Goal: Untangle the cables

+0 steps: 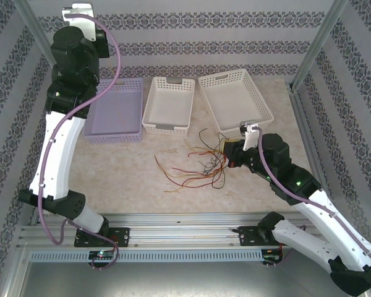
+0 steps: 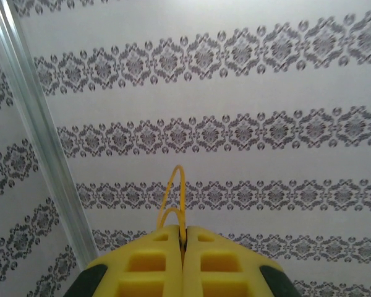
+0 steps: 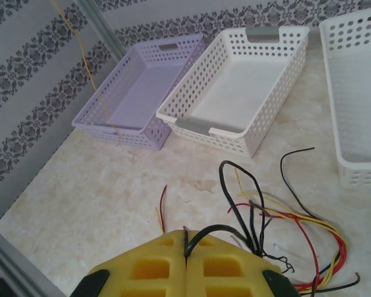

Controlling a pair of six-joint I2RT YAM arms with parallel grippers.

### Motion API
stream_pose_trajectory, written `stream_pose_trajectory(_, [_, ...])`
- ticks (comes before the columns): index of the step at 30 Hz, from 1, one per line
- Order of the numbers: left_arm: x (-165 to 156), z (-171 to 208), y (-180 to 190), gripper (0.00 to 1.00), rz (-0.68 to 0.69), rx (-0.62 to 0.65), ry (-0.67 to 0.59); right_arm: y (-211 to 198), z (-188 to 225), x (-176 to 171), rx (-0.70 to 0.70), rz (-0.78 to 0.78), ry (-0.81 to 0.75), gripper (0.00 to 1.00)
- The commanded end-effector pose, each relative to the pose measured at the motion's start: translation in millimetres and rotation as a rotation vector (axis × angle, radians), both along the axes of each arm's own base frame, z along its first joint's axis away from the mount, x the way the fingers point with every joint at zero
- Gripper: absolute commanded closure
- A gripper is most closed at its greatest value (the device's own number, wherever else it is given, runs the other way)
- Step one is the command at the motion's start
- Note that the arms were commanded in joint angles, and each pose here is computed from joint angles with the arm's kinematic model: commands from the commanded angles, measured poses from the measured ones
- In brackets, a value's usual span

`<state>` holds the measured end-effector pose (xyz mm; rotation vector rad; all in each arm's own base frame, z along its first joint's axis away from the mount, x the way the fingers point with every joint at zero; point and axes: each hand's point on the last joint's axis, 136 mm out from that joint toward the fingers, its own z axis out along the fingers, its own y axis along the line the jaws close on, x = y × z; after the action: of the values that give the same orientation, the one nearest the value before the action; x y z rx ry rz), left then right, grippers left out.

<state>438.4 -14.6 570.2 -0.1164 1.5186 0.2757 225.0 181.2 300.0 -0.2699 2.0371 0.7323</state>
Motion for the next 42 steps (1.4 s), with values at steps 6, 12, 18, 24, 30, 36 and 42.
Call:
stream_pose_trajectory(6, [38.4, -34.7, 22.2, 1.0, 0.033, -0.066, 0.017, 18.3, 9.9, -4.6, -0.011, 0.071, -0.025, 1.0])
stream_pose_trajectory(12, [73.0, -68.0, 38.5, 1.0, 0.059, -0.087, 0.084, 24.4, 17.3, -9.6, -0.014, 0.099, -0.041, 1.0])
stream_pose_trajectory(18, [57.0, -12.5, 34.8, 1.0, 0.015, -0.148, -0.037, 28.4, 14.3, -8.5, -0.02, 0.105, -0.039, 1.0])
stream_pose_trajectory(24, [20.0, 41.0, 31.3, 1.0, -0.027, -0.184, -0.158, 32.0, 14.0, -5.6, -0.024, 0.109, -0.044, 1.0])
stream_pose_trajectory(30, [-7.9, 70.6, 27.7, 1.0, -0.049, -0.175, -0.234, 39.7, 14.1, -3.7, -0.016, 0.123, -0.041, 1.0])
stream_pose_trajectory(36, [3.0, 61.5, 27.6, 1.0, -0.039, -0.152, -0.218, 44.4, 14.3, -4.5, -0.023, 0.134, -0.045, 1.0])
stream_pose_trajectory(42, [43.7, 18.7, 27.2, 1.0, -0.013, -0.134, -0.12, 45.5, 8.3, -4.4, -0.034, 0.136, -0.036, 1.0])
